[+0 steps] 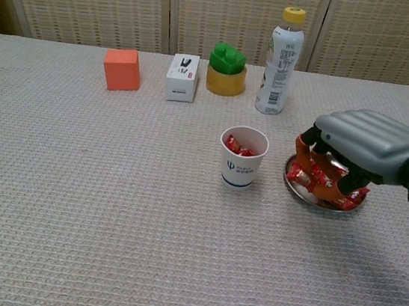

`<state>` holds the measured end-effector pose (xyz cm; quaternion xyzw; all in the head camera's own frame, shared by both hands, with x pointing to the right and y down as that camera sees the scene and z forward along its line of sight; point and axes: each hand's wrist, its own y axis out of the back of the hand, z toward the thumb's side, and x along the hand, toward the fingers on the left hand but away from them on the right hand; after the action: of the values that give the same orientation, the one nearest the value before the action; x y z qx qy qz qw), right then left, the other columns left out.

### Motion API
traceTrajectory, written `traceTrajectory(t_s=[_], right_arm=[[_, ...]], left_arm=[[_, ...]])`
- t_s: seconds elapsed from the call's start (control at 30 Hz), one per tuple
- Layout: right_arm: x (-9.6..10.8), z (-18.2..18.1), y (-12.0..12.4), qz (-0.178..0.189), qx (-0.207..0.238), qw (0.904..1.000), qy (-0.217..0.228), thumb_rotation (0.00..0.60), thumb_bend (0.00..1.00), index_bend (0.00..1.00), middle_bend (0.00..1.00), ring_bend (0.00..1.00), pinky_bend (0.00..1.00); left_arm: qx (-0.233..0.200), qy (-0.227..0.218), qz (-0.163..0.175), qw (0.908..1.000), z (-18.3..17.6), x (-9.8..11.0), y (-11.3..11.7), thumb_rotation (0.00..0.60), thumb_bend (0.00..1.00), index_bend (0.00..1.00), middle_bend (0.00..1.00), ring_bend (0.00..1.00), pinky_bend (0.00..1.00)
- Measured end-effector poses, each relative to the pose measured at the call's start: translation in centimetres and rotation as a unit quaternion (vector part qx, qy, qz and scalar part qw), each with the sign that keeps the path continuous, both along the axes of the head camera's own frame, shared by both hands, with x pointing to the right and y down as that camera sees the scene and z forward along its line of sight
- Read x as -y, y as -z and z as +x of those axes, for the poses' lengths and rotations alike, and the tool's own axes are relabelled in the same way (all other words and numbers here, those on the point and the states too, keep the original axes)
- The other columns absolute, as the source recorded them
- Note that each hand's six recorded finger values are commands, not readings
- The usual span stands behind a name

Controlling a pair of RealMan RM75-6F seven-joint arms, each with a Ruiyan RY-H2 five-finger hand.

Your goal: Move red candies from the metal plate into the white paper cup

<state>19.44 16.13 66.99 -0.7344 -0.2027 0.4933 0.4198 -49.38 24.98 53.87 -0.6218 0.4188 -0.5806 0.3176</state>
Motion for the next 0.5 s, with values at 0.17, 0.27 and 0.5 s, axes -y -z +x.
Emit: traceTrajectory(t_s=[0.17, 0.27, 0.5], right_arm=[[2.1, -1.5, 1.9, 0.011, 0.040, 0.9990, -0.019, 0.600, 0.25, 0.61, 0.78, 0.85, 1.00], [3.1, -2.9, 2.0, 0.011, 0.048, 0.9985, -0.024, 0.600, 0.25, 0.61, 0.78, 0.85, 1.00], [4.2, -6.5, 0.1, 0.003, 0.042, 0.9985, -0.034, 0.600, 0.25, 0.60, 0.78, 0.85, 1.00]], left_arm=[[0.001, 0.000, 0.000, 1.0000, 0.0, 0.0, -0.1, 0.600, 0.51, 0.00, 0.05, 0.02, 0.24], [0.000, 0.001, 0.000, 1.0000, 0.0, 0.0, 0.0, 0.600, 0.51, 0.00, 0.05, 0.02, 0.24], [-0.004, 0.005, 0.002, 1.0000, -0.2, 0.1, 0.1, 0.600, 0.51, 0.00, 0.05, 0.02, 0.24]])
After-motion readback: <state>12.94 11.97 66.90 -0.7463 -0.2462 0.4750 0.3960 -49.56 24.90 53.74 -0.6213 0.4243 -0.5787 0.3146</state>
